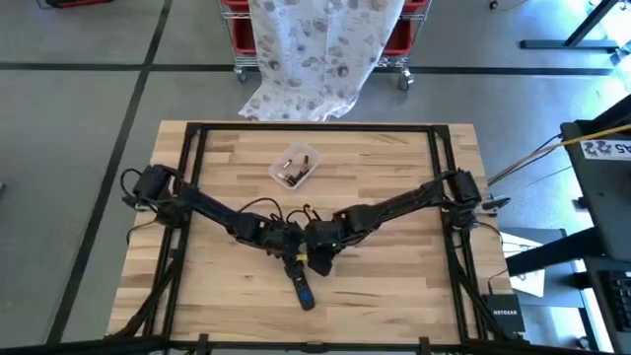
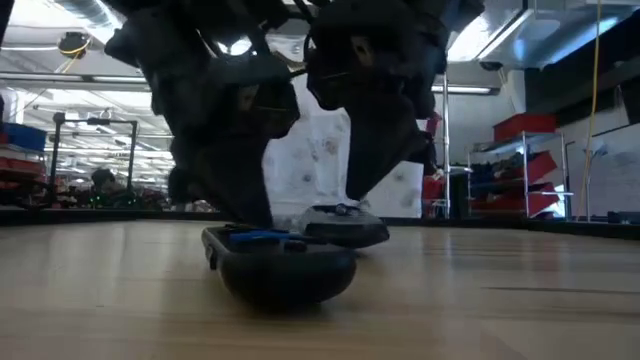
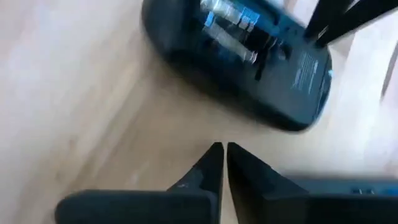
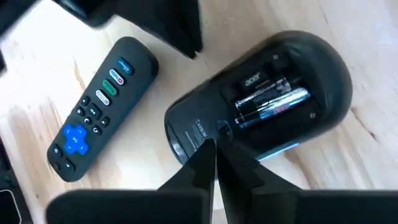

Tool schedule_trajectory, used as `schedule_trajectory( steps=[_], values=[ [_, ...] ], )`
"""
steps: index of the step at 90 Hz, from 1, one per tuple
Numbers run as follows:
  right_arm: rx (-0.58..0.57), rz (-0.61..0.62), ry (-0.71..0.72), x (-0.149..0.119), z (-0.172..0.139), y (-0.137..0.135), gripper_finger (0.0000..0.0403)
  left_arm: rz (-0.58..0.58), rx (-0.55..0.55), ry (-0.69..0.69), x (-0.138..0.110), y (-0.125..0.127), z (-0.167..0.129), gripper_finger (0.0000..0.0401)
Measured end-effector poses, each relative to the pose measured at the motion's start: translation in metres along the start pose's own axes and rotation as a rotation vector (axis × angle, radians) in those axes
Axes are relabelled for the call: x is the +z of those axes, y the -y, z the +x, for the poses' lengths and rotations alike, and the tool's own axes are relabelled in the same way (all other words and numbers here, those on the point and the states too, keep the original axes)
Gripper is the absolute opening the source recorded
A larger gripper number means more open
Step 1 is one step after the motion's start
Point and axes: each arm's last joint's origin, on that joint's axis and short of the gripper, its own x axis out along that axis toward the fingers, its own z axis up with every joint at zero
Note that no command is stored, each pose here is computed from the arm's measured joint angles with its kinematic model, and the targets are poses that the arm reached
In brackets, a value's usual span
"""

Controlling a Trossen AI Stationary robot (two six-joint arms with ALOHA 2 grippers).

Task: Insert battery
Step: Insert the silver battery into the mouse

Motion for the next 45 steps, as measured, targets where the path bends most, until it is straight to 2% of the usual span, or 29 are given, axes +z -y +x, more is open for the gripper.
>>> schedule_trajectory(
  steps=[15,45],
  values=[
    [0.01,-0.002,0.015,0.001,0.0,0.0,0.0,-0.004,0.04,-0.006,-0.001,-0.001,-0.01,0.0001],
    [-0.059,0.014,-0.044,-0.01,0.009,0.015,0.0,0.006,0.026,-0.001,0.002,-0.002,-0.01,0.0001]
  ],
)
